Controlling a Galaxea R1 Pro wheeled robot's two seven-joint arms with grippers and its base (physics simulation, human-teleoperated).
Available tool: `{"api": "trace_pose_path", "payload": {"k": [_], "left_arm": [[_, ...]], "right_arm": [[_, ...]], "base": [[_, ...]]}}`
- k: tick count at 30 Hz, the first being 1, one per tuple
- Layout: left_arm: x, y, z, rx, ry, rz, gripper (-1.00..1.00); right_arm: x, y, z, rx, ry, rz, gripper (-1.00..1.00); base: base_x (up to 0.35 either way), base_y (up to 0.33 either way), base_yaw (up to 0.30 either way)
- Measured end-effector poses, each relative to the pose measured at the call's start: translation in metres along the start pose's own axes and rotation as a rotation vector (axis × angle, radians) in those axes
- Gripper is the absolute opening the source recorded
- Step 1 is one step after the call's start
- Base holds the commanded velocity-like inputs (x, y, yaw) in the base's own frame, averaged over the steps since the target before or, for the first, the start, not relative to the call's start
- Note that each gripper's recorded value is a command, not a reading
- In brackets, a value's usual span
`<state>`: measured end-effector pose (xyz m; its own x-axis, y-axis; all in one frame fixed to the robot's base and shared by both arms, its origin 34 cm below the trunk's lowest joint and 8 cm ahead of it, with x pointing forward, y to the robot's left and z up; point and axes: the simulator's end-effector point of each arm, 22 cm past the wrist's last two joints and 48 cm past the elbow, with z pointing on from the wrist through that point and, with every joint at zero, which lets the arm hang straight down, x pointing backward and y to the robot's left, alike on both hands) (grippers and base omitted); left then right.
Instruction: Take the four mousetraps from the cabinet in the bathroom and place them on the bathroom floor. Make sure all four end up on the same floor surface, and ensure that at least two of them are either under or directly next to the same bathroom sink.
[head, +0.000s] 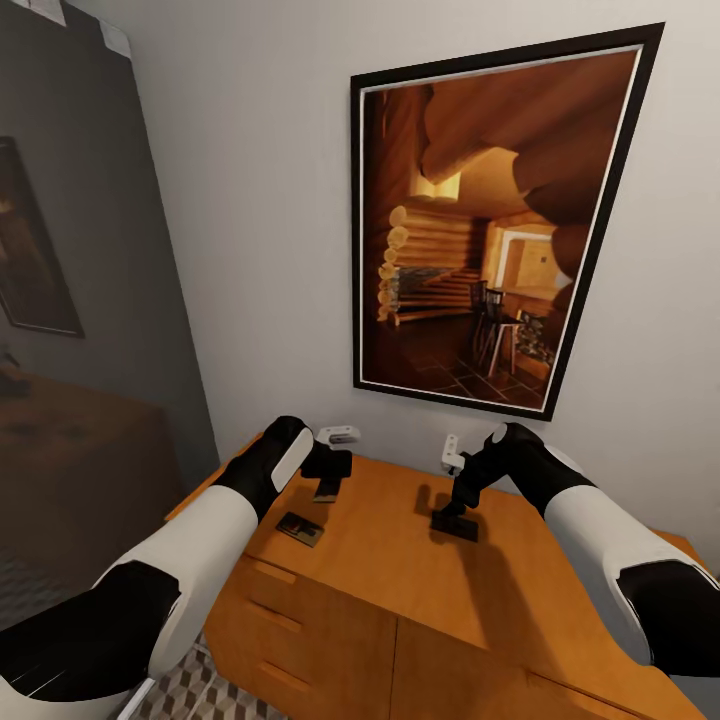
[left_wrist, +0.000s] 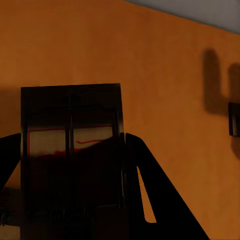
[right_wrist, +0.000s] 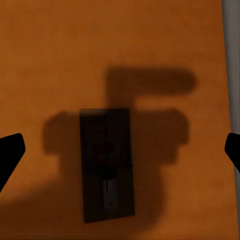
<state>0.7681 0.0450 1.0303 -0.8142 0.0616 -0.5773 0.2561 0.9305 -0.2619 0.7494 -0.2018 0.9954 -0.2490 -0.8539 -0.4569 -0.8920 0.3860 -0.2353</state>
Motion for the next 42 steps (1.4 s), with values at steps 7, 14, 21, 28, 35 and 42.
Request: {"api": "trace_pose_path", "payload": {"k": [7,14,21,28,35,42], "left_arm": [[0.001,0.000,0.000,-0.001,0.002,0.000,-1.00],[0.001,0.001,0.001,-0.004,0.003,0.001,-1.00],[0.004,-0.002,0.002,-0.017,0.011,0.043,-1.00],[0.005,-0.004,0.003,-0.019,0.012,0.057,-1.00],[0.005,-0.004,0.003,-0.019,0.012,0.059,-1.00],[0.005,-0.004,0.003,-0.019,0.012,0.059,-1.00]], "right_arm": [[0.000,0.000,0.000,0.000,0.000,0.000,1.00],[0.000,0.000,0.000,0.000,0.000,0.000,1.00],[0.000,0.000,0.000,0.000,0.000,0.000,1.00],[0.000,0.000,0.000,0.000,0.000,0.000,1.00],[0.000,0.006,0.000,-0.025,0.000,-0.001,1.00],[-0.003,0.024,-0.001,-0.109,-0.013,-0.034,1.00]], "base": [[0.000,0.000,0.000],[0.000,-0.038,0.000],[0.000,-0.046,0.000],[0.000,-0.004,0.000],[0.000,0.000,0.000],[0.000,0.000,0.000]]}}
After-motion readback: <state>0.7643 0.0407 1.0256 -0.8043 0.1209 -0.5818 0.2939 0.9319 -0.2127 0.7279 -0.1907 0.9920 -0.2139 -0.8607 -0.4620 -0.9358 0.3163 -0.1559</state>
